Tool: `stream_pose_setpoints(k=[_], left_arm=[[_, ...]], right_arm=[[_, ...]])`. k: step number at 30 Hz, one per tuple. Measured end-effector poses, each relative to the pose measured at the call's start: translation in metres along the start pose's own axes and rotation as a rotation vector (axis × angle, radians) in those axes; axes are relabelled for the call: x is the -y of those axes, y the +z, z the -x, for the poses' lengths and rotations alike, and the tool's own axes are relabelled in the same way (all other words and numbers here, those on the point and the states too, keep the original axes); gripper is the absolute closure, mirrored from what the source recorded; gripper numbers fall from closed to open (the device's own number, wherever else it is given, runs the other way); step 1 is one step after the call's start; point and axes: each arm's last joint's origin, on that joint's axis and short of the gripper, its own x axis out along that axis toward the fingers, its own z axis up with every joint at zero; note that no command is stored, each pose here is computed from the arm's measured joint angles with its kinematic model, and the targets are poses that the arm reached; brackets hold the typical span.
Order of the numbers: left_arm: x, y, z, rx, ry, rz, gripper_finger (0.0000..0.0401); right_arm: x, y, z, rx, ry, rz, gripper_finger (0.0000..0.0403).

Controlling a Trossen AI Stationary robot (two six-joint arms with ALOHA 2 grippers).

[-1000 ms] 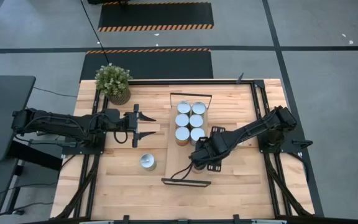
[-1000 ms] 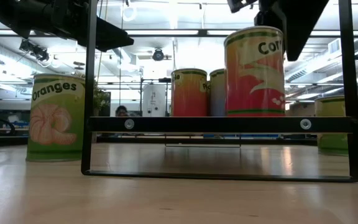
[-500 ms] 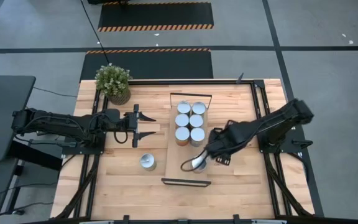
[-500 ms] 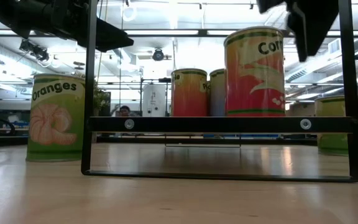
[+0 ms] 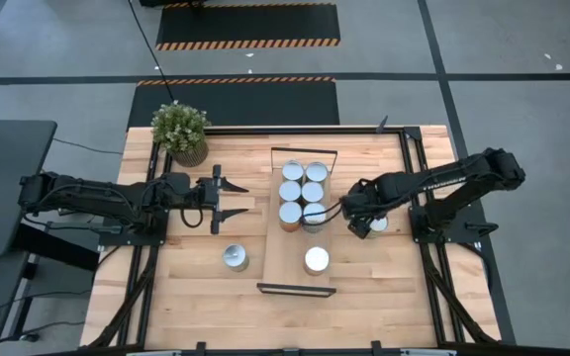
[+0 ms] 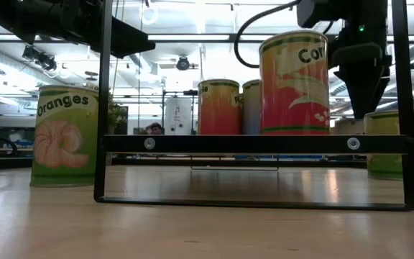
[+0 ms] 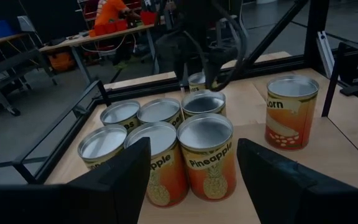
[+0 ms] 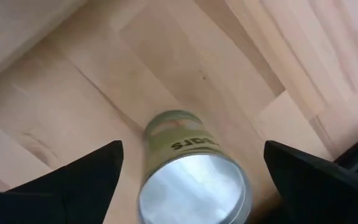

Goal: Pick and place cans onto a shelf
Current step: Put the canned pears on the shelf

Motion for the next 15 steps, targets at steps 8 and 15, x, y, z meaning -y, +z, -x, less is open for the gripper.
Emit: stream_pose_setpoints(k=[8,15], left_arm=[[0.000,-0.001,0.000,-0.011,-0.002,0.000,0.0156],[0.000,-0.002,0.000,-0.020,-0.004,-0.001,0.0156]], right_arm=[[0.002,0.004,-0.009,-0.105,0.025,-0.030,0.0005],[0.006,-0.006,-0.028,-0.187,-0.014,-0.059,0.0012]])
